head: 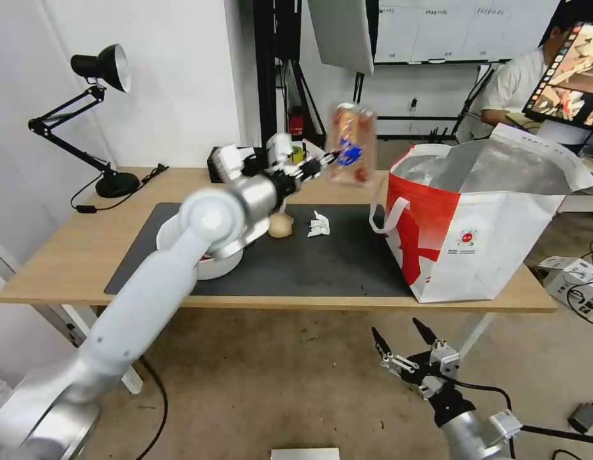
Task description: Pick up the trash from the table and place it into the takeout bag.
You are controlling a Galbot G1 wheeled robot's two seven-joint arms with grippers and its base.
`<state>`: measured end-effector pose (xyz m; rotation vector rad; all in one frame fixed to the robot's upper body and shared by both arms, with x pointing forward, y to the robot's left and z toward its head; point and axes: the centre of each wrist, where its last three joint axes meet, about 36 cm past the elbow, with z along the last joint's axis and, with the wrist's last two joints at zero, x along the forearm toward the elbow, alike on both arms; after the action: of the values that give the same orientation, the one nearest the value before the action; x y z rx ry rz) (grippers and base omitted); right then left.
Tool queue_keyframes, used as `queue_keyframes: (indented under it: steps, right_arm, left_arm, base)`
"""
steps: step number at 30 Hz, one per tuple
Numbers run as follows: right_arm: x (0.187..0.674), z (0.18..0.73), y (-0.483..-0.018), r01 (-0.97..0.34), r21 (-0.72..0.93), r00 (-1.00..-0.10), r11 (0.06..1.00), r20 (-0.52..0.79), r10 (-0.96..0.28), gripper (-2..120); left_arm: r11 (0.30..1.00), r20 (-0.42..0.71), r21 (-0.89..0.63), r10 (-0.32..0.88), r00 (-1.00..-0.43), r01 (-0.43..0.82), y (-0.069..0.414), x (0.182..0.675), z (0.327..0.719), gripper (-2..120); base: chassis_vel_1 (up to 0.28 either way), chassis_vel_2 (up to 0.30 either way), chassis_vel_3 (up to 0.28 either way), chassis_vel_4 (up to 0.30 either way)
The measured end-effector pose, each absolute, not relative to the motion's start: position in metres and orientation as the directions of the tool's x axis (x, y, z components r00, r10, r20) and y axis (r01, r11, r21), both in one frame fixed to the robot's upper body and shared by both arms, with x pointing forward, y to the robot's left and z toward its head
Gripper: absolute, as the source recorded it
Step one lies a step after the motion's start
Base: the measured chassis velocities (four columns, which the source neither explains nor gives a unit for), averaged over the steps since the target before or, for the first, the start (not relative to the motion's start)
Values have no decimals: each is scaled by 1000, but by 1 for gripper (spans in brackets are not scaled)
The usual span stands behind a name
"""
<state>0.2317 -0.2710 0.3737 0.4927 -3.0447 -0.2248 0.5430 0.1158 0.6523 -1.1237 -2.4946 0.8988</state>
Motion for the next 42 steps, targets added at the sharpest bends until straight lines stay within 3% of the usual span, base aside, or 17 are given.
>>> queue_keyframes:
  steps: [13,21,31,42]
  right_arm:
    - [226,372,-267,-311,169,-946,935,37,-322,100]
    - [226,371,-265,-314,174,-945,933,39,-325,100]
    - [227,366,-266,-311,176,-945,934,51,-324,100]
    - [229,360,-265,-310,181,-944,933,63,-325,100]
  left_arm:
    - [470,-3,-628,796,-606,620,39,557,656,0]
    - [473,-1,-628,793,-609,617,14,573,664,0]
    - [534,-2,-537,774,-633,654,-49,578,650,0]
    - [550,14,-459,790,-613,698,-49,569,633,0]
  base:
    - [0,0,0,0]
    - [0,0,0,0]
    - [0,0,0,0]
    - [0,0,0,0]
